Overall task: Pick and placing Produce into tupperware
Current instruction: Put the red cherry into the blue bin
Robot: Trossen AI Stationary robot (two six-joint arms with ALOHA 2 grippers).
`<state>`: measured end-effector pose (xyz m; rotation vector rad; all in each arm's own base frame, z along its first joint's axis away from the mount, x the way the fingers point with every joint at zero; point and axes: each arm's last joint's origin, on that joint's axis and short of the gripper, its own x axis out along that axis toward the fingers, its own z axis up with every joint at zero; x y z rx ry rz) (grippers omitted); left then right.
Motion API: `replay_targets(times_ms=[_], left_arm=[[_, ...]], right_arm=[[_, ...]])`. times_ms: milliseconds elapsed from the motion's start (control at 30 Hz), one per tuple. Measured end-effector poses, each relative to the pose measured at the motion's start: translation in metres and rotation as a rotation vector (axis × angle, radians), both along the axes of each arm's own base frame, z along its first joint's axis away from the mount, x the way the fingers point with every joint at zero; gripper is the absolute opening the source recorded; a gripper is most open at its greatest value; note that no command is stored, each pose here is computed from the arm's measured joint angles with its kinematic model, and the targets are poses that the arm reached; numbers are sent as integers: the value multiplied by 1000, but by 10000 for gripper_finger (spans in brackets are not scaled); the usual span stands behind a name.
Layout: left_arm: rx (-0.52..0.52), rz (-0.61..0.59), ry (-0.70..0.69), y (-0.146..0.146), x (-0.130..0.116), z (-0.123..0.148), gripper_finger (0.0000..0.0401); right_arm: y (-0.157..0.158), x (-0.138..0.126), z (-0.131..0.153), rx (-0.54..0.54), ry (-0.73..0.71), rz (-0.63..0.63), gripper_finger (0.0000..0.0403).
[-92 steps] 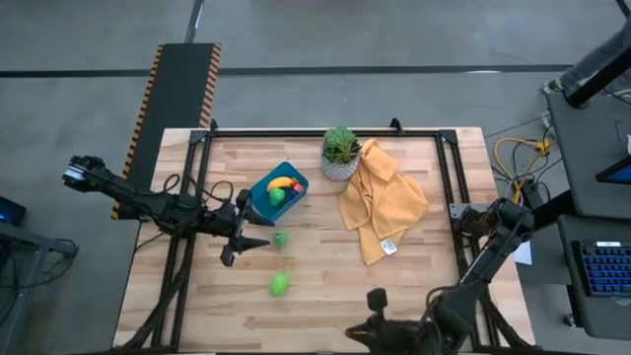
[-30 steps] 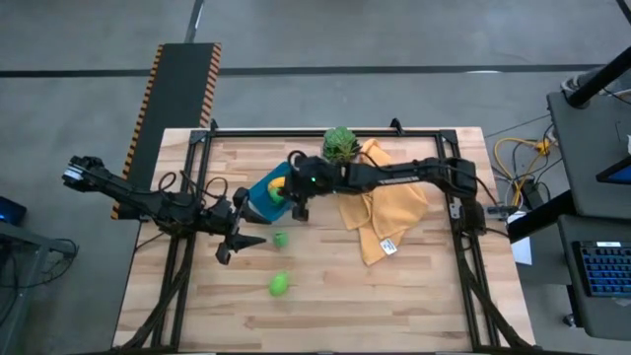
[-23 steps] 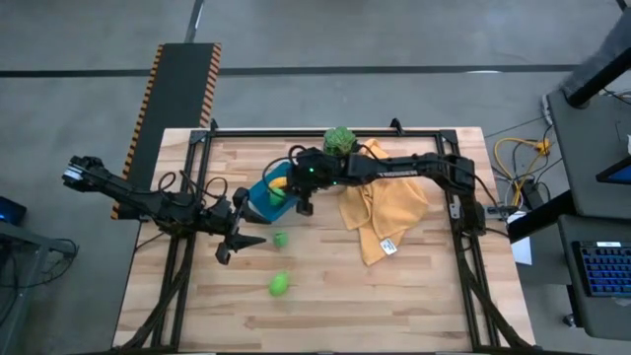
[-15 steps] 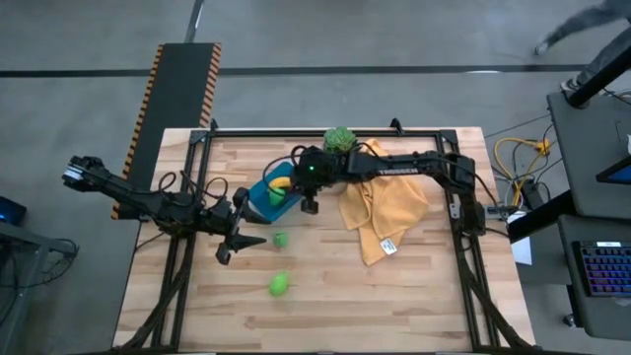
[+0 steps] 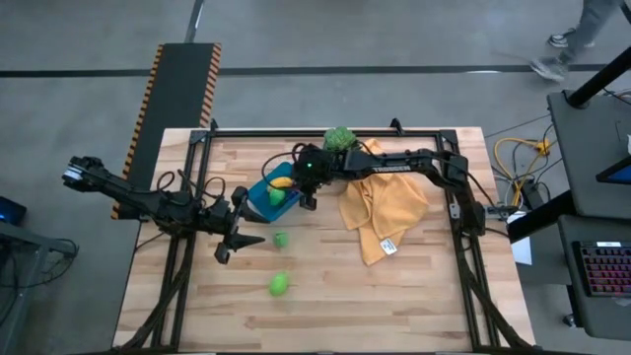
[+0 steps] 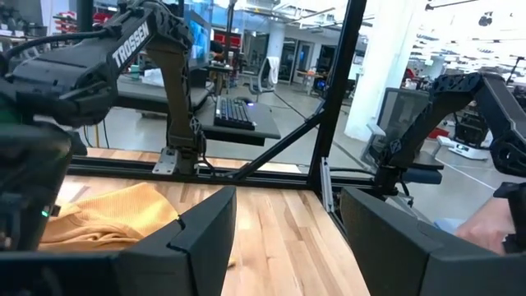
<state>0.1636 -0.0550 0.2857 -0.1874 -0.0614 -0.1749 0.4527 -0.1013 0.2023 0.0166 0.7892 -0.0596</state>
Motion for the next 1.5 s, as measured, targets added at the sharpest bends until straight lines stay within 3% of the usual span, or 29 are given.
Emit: replay_targets(times_ms=[433, 1100, 1500], left_arm=[[0, 0, 2, 0, 0, 0, 206], [0, -1, 1, 0, 0, 0, 206], [21, 1, -8, 0, -1, 1, 206]], right_arm=[[-16, -2, -8, 17, 20, -46, 22], [-16, -3, -8, 20, 22, -49, 24], [-16, -3, -8, 24, 21, -65, 94]])
